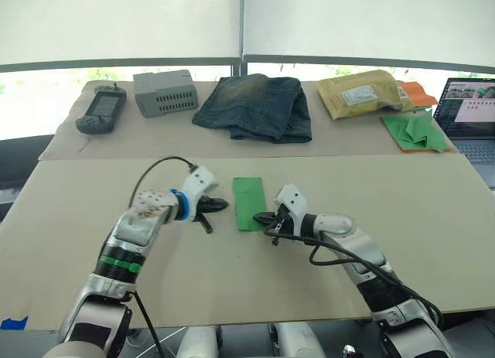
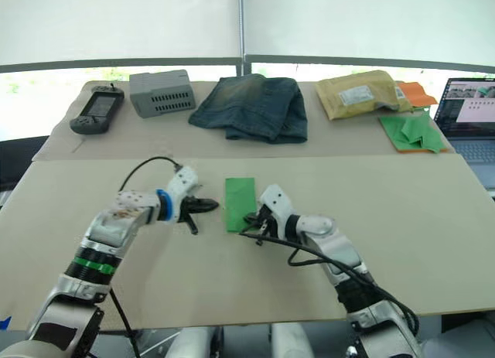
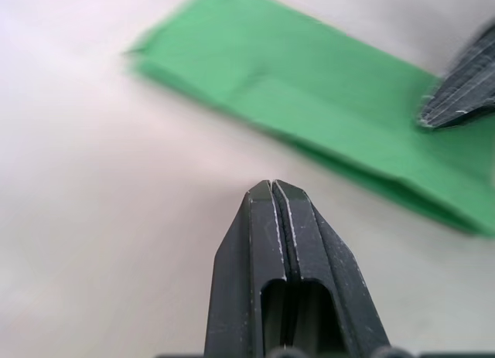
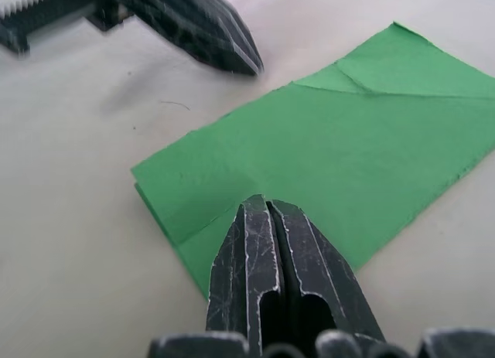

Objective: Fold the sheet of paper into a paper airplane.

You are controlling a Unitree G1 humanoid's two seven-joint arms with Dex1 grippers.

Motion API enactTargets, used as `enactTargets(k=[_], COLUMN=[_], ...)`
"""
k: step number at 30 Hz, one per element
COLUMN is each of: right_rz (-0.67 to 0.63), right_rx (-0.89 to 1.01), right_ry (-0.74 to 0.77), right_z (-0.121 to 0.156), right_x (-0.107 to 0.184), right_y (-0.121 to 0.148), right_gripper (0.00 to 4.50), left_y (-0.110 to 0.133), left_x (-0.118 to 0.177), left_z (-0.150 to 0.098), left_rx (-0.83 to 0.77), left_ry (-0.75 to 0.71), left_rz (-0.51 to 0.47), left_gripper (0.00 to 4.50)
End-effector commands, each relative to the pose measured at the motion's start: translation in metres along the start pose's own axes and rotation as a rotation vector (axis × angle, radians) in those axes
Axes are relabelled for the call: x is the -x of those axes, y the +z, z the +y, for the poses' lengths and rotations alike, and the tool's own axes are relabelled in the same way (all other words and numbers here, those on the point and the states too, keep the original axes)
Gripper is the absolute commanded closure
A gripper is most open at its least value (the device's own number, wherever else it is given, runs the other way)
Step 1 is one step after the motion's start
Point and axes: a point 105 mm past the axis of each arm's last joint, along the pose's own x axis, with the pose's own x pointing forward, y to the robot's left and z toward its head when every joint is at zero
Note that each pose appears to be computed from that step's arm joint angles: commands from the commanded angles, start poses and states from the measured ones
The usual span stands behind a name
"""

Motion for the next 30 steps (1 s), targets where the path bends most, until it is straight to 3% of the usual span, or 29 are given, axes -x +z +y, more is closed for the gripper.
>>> enactTargets(k=[1, 5, 8, 17, 30], right_rz=[-0.008, 0.017, 0.040, 0.030, -0.013], right_rx=[0.026, 0.021, 0.016, -0.010, -0.008], right_ry=[-0.006, -0.026, -0.053, -0.155, -0.275], right_z=[-0.001, -0.003, -0.006, -0.018, -0.060], right_x=[-0.001, -0.001, 0.002, 0.015, -0.002], right_y=[0.005, 0.001, -0.001, 0.005, 0.009], right_gripper=[4.41, 4.41, 4.41, 4.41, 4.41], left_y=[0.029, 0.044, 0.044, 0.004, -0.009], left_x=[0.004, -0.010, -0.023, -0.053, -0.057], left_z=[-0.003, -0.022, -0.030, -0.039, -0.049], left_rx=[-0.013, -0.053, -0.071, -0.124, -0.129], left_ry=[-0.046, -0.122, -0.139, -0.148, -0.174], left_rz=[-0.126, -0.185, -0.164, 0.042, 0.075], left_gripper=[4.50, 4.50, 4.50, 4.50, 4.50])
